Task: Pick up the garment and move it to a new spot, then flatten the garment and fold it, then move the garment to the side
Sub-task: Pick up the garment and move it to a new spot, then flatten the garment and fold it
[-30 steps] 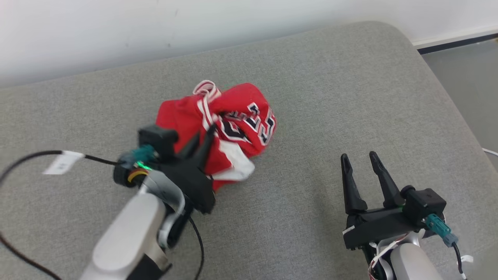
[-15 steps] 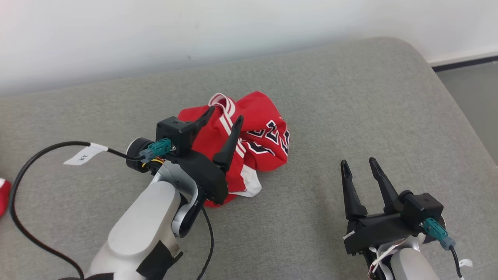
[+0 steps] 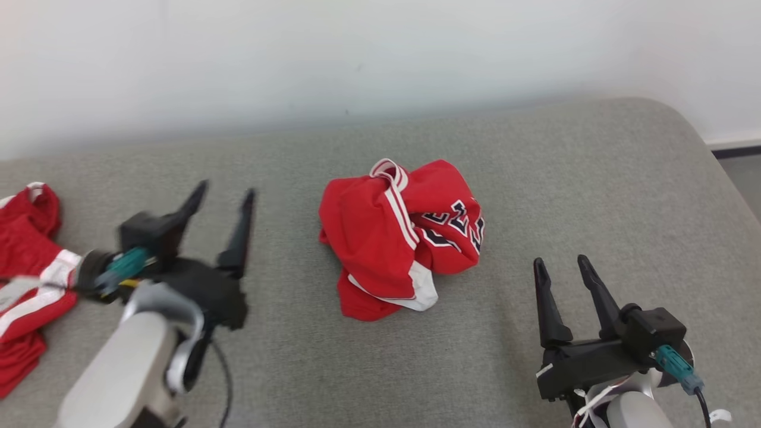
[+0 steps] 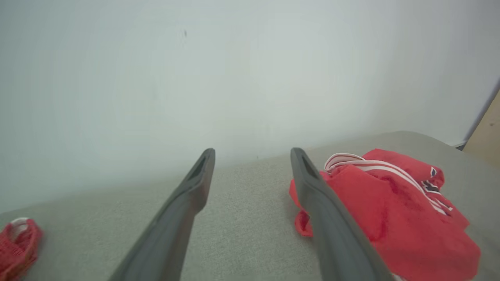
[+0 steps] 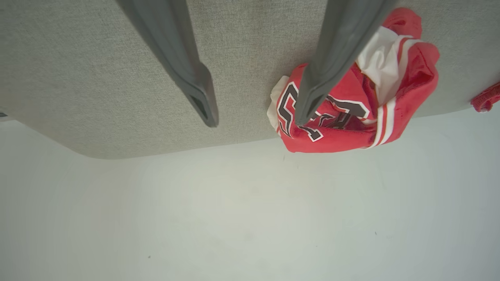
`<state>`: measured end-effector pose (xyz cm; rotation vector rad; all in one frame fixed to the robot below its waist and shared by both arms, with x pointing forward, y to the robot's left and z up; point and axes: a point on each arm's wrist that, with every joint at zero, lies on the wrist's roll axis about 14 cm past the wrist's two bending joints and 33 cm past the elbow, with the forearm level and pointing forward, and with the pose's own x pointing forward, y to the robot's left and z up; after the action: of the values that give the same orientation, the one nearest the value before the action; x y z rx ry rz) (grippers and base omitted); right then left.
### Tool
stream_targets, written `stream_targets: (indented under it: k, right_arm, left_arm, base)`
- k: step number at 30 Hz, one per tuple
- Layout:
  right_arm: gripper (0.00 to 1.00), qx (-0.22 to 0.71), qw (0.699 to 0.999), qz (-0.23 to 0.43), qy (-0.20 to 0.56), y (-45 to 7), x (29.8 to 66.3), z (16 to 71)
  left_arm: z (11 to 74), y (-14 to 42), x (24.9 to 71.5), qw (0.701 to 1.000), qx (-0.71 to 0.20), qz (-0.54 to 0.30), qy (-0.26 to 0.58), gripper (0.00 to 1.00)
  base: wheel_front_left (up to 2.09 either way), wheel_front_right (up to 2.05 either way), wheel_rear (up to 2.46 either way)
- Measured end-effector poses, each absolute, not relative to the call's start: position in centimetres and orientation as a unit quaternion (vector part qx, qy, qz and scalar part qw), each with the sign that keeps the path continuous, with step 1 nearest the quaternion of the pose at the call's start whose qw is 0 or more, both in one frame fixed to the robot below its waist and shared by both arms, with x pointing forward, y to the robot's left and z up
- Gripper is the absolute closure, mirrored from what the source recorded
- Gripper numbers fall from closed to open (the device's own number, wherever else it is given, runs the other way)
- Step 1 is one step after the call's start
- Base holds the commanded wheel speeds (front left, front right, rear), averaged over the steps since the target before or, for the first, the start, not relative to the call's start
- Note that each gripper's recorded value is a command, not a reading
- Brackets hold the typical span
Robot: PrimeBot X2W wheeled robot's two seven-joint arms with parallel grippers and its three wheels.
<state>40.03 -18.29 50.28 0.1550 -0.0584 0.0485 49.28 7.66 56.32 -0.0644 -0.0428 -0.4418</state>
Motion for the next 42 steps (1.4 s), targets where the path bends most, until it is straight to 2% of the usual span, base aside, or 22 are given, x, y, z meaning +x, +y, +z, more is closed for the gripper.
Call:
stream_targets:
  k: [6, 14, 21, 31, 42]
  right_arm:
    - [0.00, 0.076, 0.996, 0.032, -0.029, -17.7, 39.7, 50.3]
    - [0.00, 0.074, 0.996, 0.039, -0.038, -17.2, 39.2, 51.0]
    - [0.00, 0.066, 0.996, 0.036, -0.049, -17.5, 38.5, 51.6]
    - [0.00, 0.052, 0.997, 0.026, -0.044, -18.3, 36.9, 51.5]
    - [0.00, 0.050, 0.998, 0.027, -0.039, -18.2, 36.2, 51.5]
  left_arm:
    - [56.2, 14.2, 47.4, 0.990, -0.028, -0.134, -0.031, 0.00]
    - [55.3, 18.5, 43.0, 0.997, -0.034, -0.060, -0.037, 0.00]
    - [53.9, 19.8, 39.3, 0.998, -0.043, -0.016, -0.030, 0.00]
    - [51.6, 20.6, 36.6, 0.999, -0.026, 0.023, -0.003, 0.00]
    - [52.1, 20.1, 35.8, 1.000, 0.001, -0.002, -0.009, 0.00]
  base:
    - [0.00, 0.00, 0.00]
    - [0.00, 0.00, 0.00]
    - [0.00, 0.00, 0.00]
    - [0.00, 0.00, 0.00]
    - [0.00, 0.00, 0.00]
